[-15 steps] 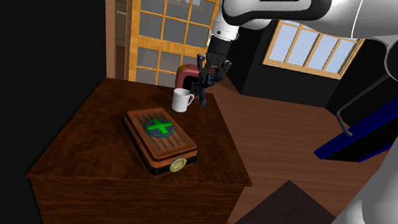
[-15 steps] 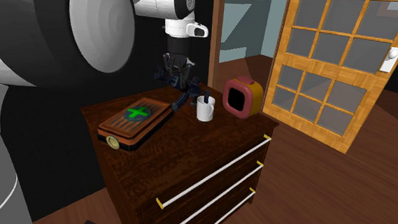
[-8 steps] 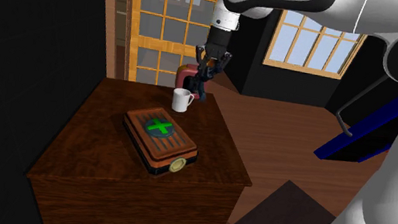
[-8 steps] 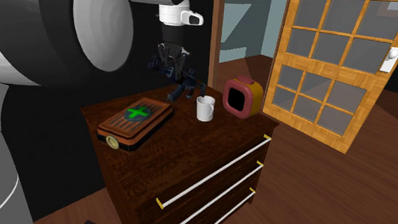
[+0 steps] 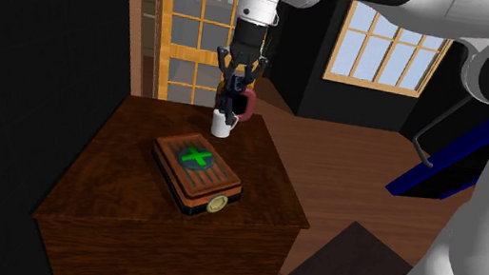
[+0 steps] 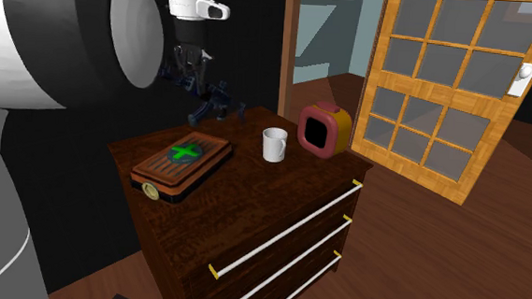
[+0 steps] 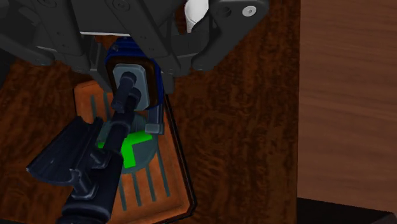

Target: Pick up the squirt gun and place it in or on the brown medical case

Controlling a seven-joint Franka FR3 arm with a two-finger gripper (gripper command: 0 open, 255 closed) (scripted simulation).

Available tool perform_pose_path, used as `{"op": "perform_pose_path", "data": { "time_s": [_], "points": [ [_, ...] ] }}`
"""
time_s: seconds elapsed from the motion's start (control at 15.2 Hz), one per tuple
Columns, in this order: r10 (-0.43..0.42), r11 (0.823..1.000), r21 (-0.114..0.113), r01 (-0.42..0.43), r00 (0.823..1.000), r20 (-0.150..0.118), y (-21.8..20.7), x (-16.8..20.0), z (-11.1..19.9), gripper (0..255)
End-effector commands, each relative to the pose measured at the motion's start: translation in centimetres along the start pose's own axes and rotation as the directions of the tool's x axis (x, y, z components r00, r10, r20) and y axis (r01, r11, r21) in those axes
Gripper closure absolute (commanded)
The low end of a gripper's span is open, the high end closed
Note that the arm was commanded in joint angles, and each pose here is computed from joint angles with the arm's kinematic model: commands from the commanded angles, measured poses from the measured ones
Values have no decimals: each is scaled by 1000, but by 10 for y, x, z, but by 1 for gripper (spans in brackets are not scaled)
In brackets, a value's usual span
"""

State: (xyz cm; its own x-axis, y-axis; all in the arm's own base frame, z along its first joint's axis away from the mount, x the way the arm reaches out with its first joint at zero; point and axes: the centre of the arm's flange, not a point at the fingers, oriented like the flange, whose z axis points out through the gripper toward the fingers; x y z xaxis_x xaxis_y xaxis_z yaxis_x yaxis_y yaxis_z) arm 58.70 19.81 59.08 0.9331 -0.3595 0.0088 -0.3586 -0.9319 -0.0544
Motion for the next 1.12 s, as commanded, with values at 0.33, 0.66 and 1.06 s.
{"op": "perform_pose_path", "data": {
  "time_s": [0.33,0.66,1.06],
  "points": [
    [2,1000,1,-2,1000,0,-78,-47,-18,255],
    [2,1000,1,-2,1000,0,-94,-58,0,255],
    [2,1000,1,-2,1000,0,-92,-58,32,255]
  ]
}}
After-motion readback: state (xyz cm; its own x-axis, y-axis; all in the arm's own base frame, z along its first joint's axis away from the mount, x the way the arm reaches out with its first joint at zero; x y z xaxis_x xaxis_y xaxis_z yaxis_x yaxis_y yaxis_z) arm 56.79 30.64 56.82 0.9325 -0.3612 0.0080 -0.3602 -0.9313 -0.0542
